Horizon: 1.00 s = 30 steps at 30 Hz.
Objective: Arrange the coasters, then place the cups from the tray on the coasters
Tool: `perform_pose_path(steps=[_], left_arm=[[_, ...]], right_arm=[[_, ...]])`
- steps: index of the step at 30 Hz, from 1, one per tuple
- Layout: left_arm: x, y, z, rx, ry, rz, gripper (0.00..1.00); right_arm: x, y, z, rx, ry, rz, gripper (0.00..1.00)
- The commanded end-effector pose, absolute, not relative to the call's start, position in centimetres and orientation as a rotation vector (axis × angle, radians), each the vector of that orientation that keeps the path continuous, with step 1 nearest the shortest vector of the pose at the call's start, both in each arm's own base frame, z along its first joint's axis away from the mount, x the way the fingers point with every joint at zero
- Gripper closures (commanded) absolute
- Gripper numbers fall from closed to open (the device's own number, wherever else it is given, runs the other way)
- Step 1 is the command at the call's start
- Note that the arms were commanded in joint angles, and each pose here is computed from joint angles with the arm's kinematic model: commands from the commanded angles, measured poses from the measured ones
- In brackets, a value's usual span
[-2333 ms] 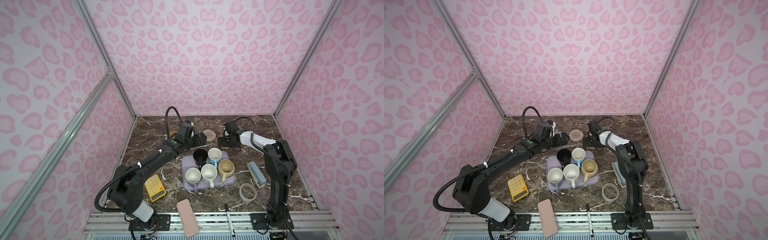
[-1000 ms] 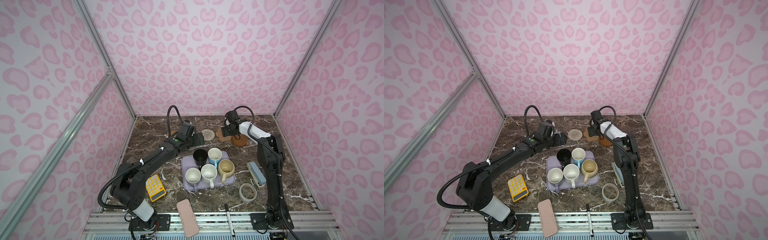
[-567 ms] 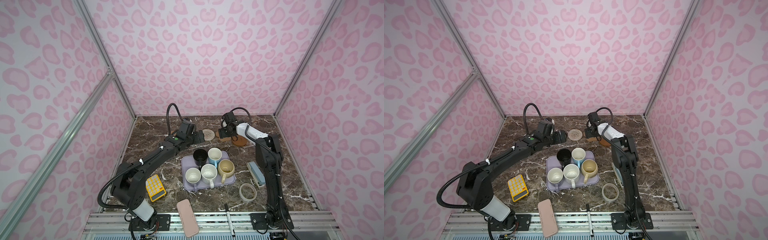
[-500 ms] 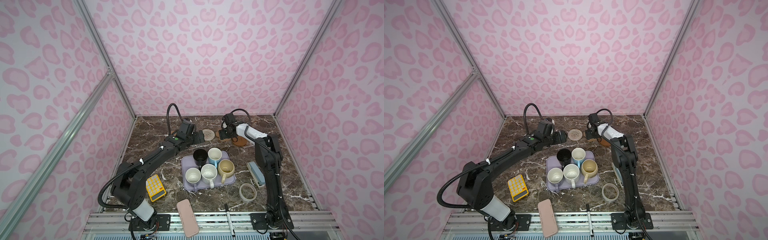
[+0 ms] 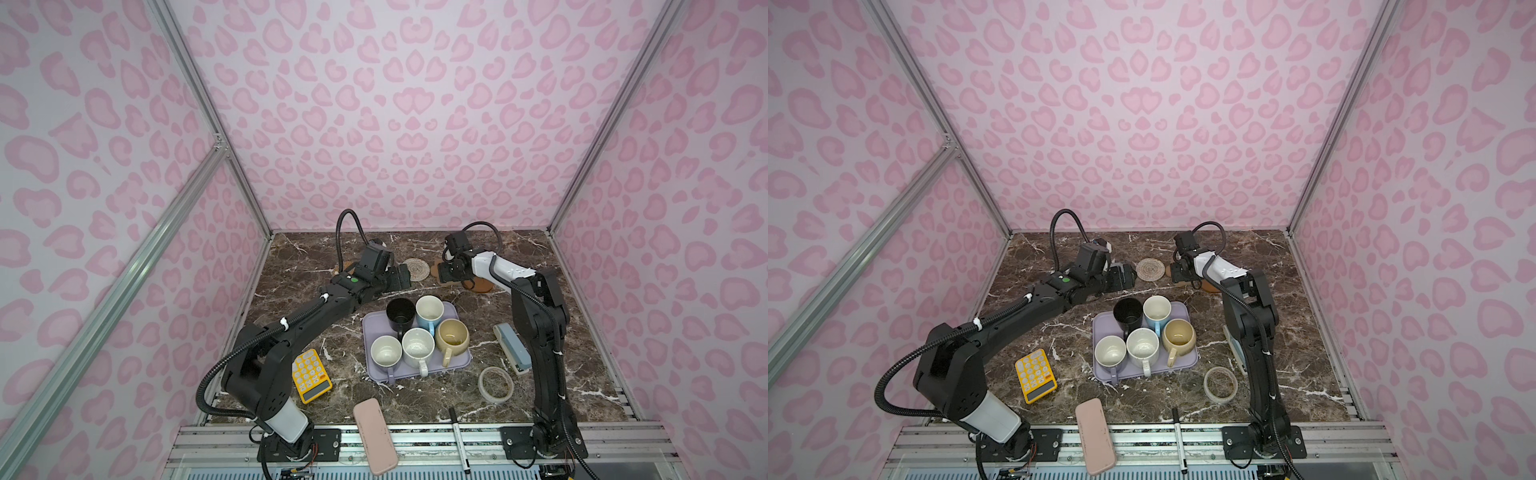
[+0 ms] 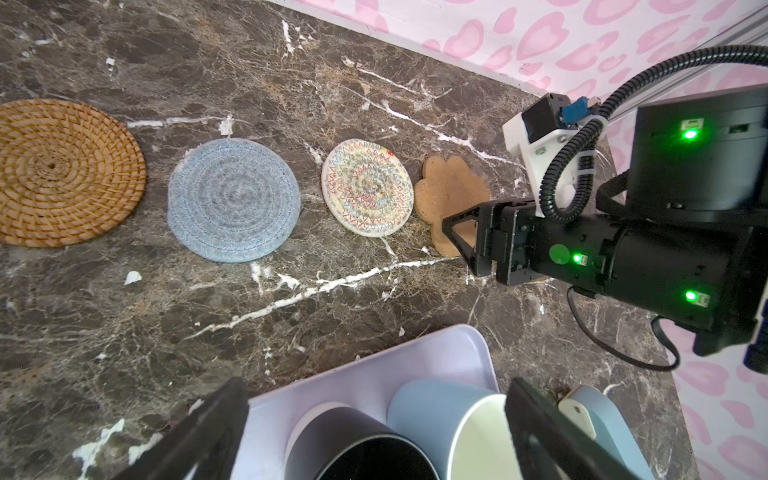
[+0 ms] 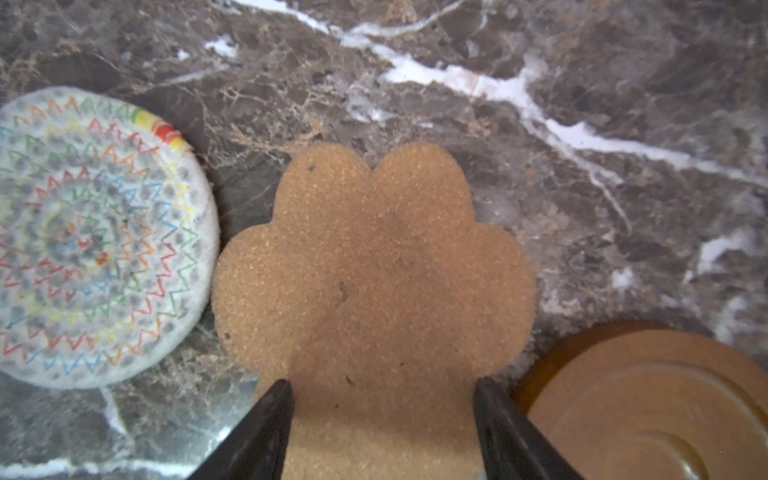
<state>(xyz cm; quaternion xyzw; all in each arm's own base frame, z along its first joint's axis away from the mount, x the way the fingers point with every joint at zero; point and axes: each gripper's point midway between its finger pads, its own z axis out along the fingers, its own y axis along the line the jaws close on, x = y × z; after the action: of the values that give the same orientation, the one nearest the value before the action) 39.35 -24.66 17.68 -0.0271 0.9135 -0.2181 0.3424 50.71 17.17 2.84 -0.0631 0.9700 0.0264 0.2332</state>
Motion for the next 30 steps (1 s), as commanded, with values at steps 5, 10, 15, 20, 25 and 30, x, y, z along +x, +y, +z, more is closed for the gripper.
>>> perform_pose_path(steps=[5,10,15,20,25,30], left_arm=[[39.1,-24.7,18.3,-0.064,2.353,-0.593,0.02],[38.9,-24.5,18.4,-0.069,2.345,-0.596,0.02],[38.7,-24.5,19.8,-0.055,2.316,-0.608,0.02],[38.1,-25.1,22.5,0.006,2.248,-0.651,0.02],[37.3,-27.4,24.0,0.143,2.223,-0.702,0.02],[36.9,-29.9,24.4,0.222,2.215,-0.739,0.02]], right_arm=[[48.9,16.7,2.3,-0.089,2.733,0.084,0.27],[49.9,17.1,4.4,-0.086,2.681,0.121,0.23],[50.0,17.0,7.6,-0.083,2.615,0.146,0.20],[48.4,15.9,10.1,-0.039,2.543,0.173,0.00],[46.3,13.9,10.4,0.002,2.536,0.182,0.00],[45.8,9.8,9.6,0.127,2.545,0.166,0.01]])
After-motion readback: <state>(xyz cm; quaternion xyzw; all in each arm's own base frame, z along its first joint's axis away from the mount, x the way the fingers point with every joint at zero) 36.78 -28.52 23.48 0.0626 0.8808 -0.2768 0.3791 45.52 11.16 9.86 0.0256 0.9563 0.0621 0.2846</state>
